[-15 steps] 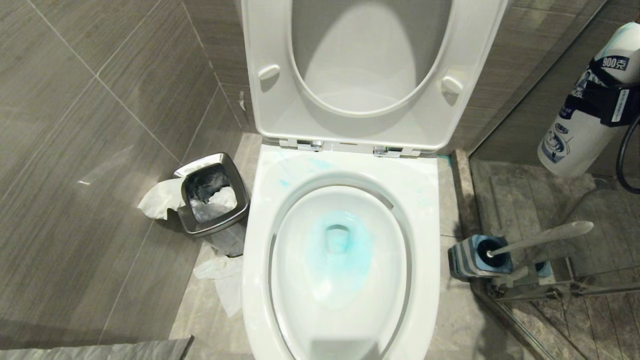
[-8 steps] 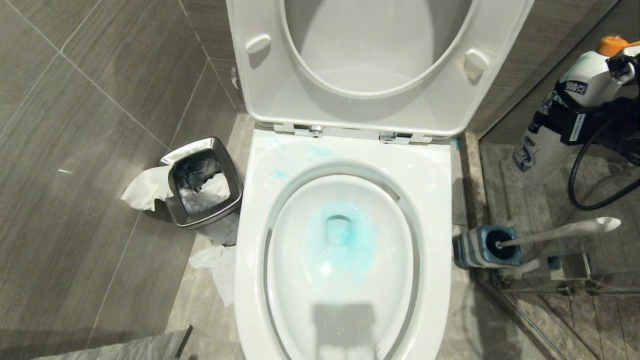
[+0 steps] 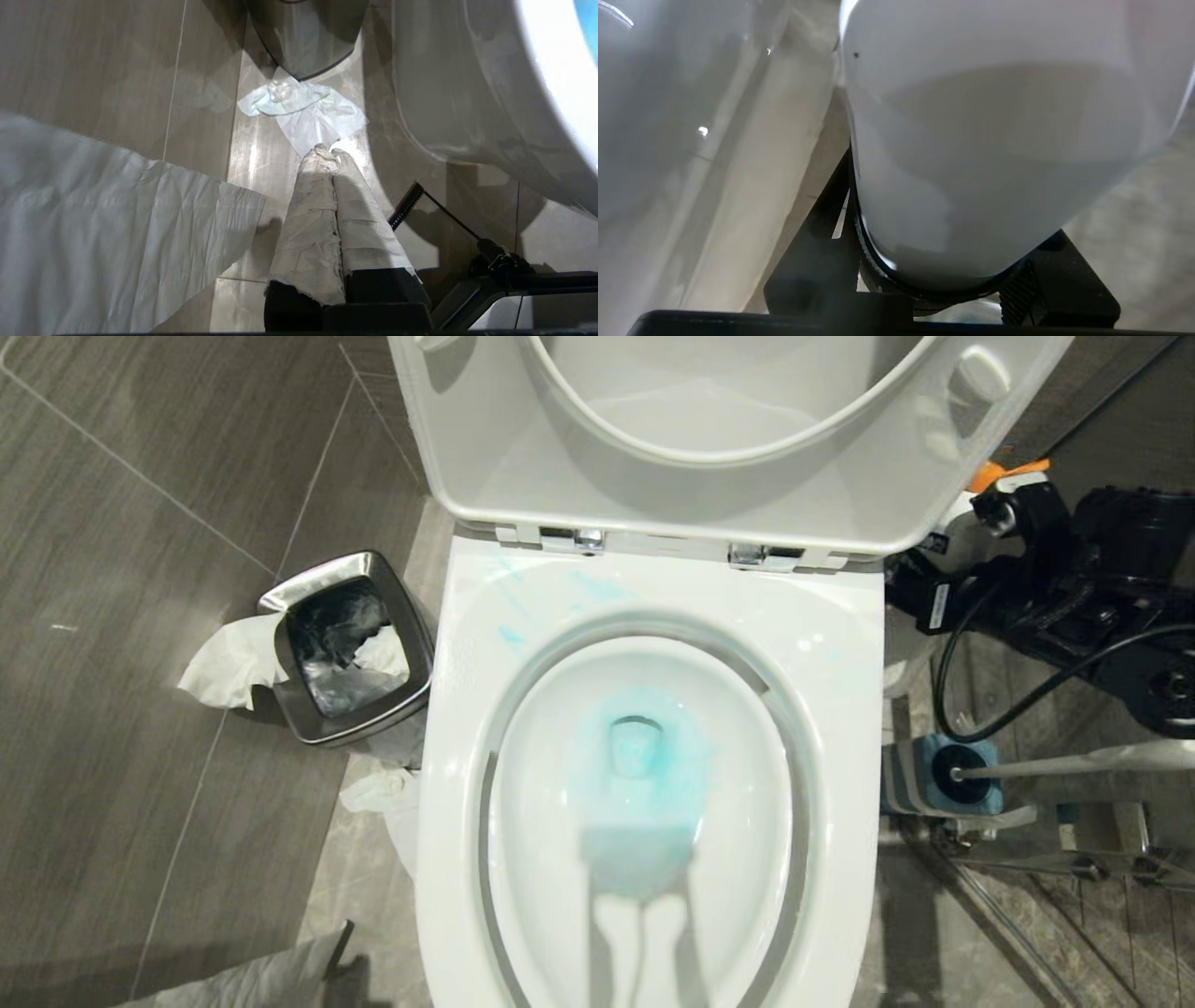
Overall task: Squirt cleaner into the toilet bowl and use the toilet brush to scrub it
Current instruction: Place the cleaning agent on the floor
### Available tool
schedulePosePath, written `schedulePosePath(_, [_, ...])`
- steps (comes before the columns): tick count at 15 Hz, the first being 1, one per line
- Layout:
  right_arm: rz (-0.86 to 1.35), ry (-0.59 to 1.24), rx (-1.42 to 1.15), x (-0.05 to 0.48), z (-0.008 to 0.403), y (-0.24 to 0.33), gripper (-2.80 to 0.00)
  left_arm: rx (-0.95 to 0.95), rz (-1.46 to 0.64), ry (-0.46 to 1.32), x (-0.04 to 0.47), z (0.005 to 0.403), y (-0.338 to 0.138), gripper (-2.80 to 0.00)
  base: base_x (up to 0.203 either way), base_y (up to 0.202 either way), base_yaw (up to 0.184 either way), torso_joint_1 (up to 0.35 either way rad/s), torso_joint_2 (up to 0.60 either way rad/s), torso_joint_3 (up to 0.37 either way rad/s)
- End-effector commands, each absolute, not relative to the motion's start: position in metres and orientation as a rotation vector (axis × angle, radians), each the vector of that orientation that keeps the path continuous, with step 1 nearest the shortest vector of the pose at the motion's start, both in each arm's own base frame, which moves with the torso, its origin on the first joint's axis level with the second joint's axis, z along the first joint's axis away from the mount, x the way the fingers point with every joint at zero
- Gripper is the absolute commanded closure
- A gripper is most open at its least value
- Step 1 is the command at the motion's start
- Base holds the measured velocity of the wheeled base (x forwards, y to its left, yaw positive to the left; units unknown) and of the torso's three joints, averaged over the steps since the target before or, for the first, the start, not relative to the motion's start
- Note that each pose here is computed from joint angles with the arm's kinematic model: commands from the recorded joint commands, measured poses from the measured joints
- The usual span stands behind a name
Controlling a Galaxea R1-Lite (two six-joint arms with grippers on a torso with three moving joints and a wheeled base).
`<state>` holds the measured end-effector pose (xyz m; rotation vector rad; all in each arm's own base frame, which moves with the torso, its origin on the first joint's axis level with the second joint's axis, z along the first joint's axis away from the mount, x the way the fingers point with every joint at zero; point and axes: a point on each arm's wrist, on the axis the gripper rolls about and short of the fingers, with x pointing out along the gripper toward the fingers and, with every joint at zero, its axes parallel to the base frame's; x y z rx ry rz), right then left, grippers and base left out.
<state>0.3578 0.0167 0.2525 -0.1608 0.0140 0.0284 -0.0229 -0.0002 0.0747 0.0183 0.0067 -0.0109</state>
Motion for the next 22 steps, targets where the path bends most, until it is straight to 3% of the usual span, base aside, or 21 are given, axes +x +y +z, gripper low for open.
schedulePosePath(1, [0.047, -0.006, -0.163, 0.375, 0.237, 0.025, 0.00, 0.018, -0.011, 0.009, -0.023, 0.074, 0.000, 0.00, 0.000, 0.000, 0.000, 0.006, 0.00, -0.199])
schedulePosePath(10, [0.031, -0.285, -0.217, 0.376, 0.223, 0.052, 0.00, 0.020, -0.011, 0.009, -0.023, 0.074, 0.000, 0.00, 0.000, 0.000, 0.000, 0.002, 0.00, -0.190])
schedulePosePath(18, [-0.007, -0.194, -0.271, 0.374, 0.193, 0.044, 0.00, 0.020, -0.011, 0.009, -0.023, 0.074, 0.000, 0.00, 0.000, 0.000, 0.000, 0.002, 0.00, -0.022])
schedulePosePath(22, [-0.065, -0.240, -0.269, 0.392, 0.170, 0.027, 0.00, 0.020, -0.011, 0.009, -0.023, 0.074, 0.000, 0.00, 0.000, 0.000, 0.000, 0.000, 0.00, 0.000])
